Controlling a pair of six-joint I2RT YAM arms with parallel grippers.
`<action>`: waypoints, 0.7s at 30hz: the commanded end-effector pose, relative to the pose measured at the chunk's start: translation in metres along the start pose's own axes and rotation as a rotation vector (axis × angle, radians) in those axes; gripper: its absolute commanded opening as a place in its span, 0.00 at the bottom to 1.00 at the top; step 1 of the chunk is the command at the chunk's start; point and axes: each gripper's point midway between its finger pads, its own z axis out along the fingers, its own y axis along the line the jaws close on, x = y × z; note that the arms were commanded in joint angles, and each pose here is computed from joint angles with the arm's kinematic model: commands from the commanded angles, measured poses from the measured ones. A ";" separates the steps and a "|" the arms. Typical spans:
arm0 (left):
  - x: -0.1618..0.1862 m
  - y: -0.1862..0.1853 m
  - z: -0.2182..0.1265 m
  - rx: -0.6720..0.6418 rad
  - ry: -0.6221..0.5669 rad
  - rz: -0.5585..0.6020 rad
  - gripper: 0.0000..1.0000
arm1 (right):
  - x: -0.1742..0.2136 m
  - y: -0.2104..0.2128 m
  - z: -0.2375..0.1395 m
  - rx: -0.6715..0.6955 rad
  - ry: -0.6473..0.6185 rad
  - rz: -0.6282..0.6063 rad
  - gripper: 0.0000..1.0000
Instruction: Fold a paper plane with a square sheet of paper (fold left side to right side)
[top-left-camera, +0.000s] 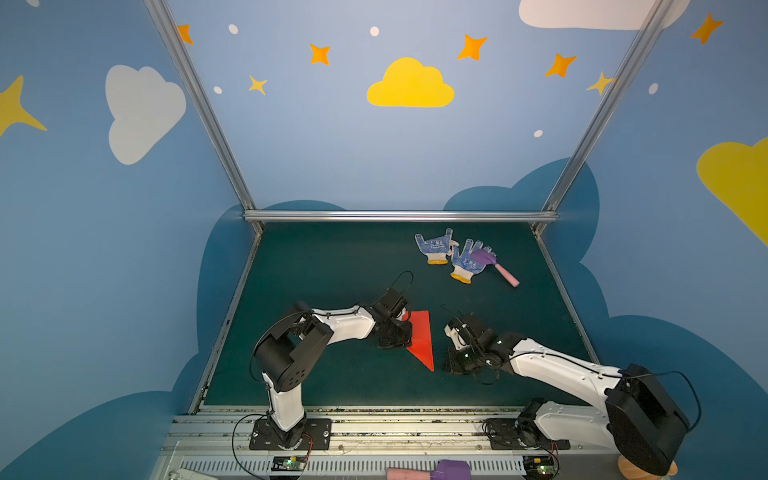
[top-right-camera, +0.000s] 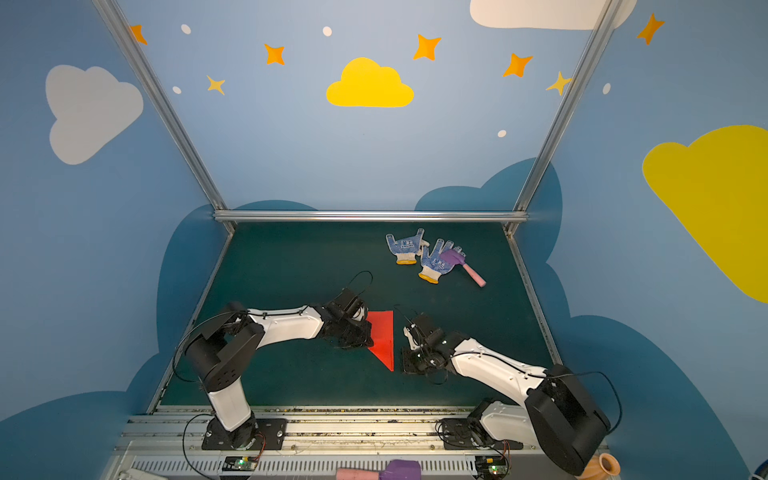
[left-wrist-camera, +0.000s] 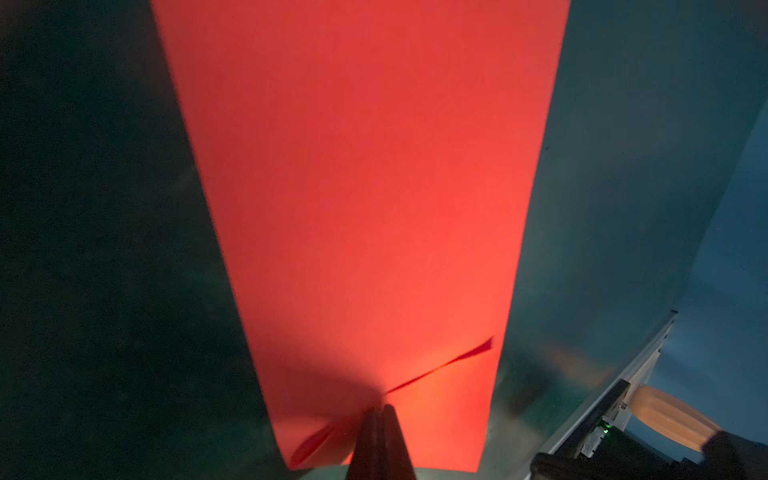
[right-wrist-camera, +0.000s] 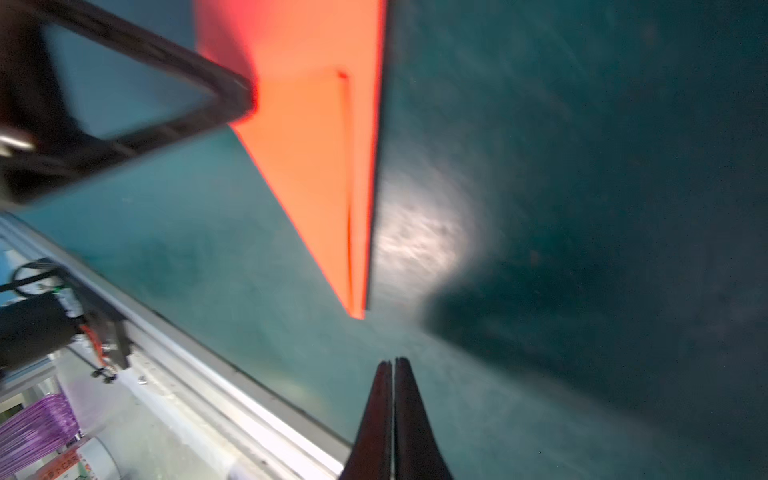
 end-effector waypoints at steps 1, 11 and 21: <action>0.000 -0.008 -0.012 -0.004 -0.008 0.002 0.08 | -0.023 0.022 -0.007 -0.025 -0.019 -0.052 0.00; -0.012 -0.024 -0.052 0.021 -0.109 -0.002 0.41 | -0.068 0.032 0.027 -0.018 -0.022 -0.076 0.00; 0.005 -0.002 -0.051 0.034 -0.098 -0.041 0.57 | -0.068 0.010 0.047 0.000 -0.001 -0.031 0.00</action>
